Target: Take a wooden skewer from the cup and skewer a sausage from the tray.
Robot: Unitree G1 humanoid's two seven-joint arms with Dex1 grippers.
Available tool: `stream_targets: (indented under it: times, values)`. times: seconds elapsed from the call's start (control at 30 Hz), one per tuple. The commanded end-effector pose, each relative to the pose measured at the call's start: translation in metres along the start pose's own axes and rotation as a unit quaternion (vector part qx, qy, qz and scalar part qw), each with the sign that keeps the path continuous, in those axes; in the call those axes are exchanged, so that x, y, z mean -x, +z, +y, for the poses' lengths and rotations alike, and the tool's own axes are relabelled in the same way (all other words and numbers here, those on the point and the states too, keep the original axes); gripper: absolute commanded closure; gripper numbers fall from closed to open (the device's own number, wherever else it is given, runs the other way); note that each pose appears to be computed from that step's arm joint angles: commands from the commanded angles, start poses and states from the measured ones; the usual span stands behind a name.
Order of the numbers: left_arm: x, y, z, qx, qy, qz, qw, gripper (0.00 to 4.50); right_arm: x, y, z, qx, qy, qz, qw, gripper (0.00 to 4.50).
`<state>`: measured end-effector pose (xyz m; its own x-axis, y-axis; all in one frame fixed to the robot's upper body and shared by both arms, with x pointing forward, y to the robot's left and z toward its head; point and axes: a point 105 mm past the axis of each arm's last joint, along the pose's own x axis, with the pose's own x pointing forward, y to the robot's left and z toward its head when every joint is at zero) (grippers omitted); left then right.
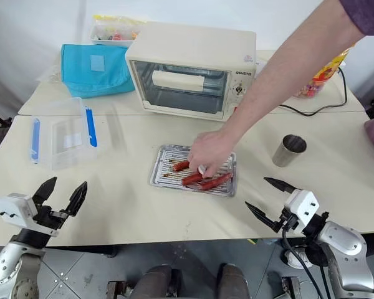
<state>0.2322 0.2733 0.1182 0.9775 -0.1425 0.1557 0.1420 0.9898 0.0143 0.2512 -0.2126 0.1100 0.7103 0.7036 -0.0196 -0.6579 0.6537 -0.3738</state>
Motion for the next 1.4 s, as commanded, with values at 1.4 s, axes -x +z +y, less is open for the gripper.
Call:
stream_targets:
  times: [1.4]
  values:
    - [-0.024,0.001,-0.005,-0.011,-0.018,-0.015,1.0,0.07,-0.003,0.014,0.008,0.012,-0.018,-0.032,0.999,0.0]
